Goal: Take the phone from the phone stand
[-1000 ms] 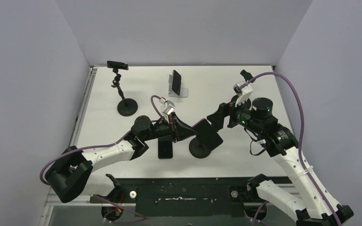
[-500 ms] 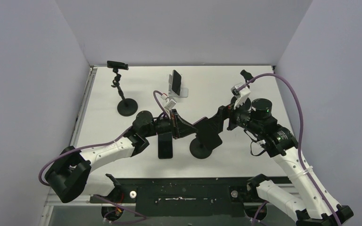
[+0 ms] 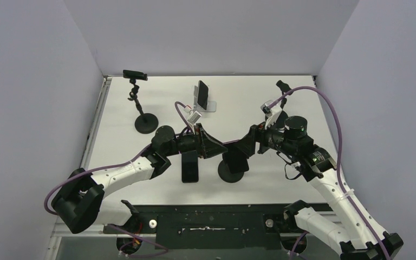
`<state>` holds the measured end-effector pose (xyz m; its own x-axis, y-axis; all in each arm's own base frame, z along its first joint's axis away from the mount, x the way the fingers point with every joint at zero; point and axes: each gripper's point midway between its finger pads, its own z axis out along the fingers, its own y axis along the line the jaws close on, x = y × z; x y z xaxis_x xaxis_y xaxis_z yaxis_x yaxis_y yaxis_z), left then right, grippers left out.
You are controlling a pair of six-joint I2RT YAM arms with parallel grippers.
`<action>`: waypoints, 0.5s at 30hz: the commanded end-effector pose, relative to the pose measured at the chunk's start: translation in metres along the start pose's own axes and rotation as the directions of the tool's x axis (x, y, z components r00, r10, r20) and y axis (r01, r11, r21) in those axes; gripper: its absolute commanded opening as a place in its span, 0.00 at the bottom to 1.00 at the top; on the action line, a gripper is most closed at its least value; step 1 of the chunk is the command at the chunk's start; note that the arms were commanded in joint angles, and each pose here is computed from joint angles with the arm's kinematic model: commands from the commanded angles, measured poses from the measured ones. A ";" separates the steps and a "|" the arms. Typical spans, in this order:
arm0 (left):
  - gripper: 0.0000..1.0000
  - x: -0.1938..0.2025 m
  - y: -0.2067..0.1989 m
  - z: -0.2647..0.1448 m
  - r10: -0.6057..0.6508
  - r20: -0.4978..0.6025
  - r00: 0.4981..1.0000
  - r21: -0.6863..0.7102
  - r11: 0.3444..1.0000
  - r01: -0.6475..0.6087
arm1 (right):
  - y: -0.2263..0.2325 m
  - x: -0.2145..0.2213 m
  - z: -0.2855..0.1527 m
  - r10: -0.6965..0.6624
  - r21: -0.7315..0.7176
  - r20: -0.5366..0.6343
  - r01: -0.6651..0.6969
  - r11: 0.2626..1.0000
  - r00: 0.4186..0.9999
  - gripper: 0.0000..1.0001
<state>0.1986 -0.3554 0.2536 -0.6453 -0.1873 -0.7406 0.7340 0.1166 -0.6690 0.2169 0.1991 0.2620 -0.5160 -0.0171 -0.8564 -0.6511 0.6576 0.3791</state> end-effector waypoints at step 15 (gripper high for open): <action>0.44 -0.016 -0.023 0.011 0.093 0.054 0.994 0.137 0.985 -0.100 | 0.007 -0.004 0.003 -0.013 -0.043 0.026 0.014 0.999 1.000 0.48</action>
<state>0.2002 -0.3603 0.2533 -0.6344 -0.1937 -0.7483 0.7479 0.0909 -0.6576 0.2142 0.2029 0.2612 -0.5249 -0.0122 -0.8511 -0.6592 0.6384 0.3974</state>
